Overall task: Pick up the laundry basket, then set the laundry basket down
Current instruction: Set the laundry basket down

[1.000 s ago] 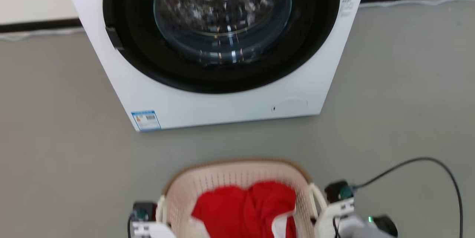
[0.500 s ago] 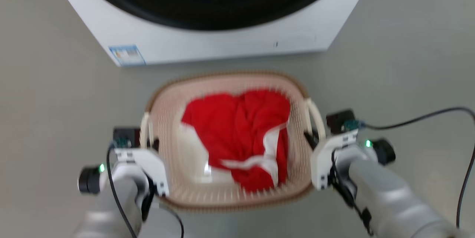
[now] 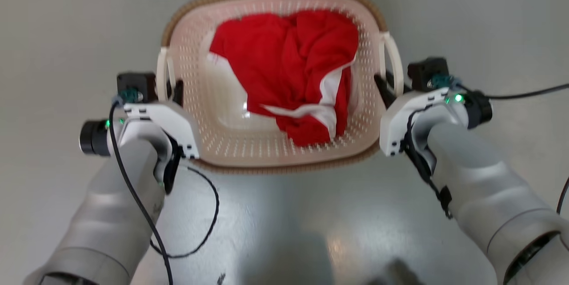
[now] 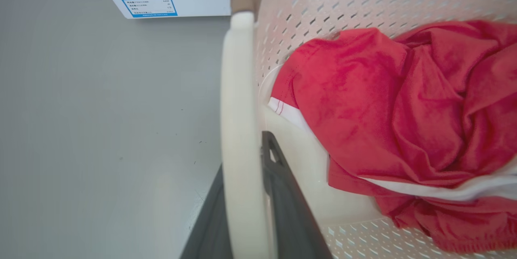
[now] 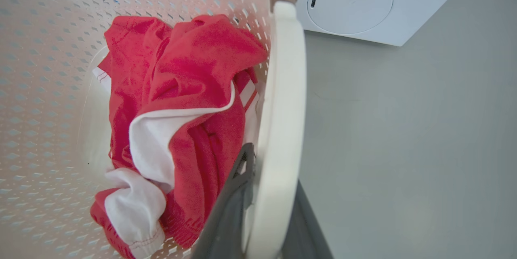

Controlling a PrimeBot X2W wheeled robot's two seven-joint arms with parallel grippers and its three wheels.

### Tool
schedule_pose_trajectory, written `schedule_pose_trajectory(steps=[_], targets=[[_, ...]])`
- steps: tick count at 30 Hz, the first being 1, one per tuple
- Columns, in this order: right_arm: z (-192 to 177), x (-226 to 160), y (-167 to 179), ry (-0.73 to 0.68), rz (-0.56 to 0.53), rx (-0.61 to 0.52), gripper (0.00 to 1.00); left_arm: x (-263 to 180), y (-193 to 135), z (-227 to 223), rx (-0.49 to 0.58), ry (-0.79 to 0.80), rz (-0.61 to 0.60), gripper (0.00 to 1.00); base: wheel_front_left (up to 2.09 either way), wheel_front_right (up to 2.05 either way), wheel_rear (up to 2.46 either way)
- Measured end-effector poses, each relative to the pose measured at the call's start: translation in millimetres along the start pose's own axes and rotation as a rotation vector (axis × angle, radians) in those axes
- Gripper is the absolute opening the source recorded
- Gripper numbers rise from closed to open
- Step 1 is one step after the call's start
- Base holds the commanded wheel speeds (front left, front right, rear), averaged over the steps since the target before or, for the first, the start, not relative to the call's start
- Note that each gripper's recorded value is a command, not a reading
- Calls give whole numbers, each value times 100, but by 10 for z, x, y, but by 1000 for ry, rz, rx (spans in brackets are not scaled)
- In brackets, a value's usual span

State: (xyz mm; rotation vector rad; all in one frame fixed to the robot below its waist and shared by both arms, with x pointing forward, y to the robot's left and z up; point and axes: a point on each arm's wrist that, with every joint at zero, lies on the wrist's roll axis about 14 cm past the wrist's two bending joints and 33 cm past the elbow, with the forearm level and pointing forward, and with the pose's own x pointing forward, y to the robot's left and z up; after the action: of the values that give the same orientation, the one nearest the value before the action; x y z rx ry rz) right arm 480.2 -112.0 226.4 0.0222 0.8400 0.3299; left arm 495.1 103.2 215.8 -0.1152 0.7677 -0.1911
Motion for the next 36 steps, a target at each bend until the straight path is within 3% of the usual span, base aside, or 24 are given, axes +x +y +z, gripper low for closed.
schedule_pose_trajectory(steps=[9, 36], targets=[[-328, 324, -65, 70, 2, 30, 0, 330, 92, -312, 25, 71, -2, 0, 0, 0, 0], [-484, 632, -190, 88, -15, 50, 0, 683, 175, -447, 36, 88, 2, 0, 0, 0, 0]])
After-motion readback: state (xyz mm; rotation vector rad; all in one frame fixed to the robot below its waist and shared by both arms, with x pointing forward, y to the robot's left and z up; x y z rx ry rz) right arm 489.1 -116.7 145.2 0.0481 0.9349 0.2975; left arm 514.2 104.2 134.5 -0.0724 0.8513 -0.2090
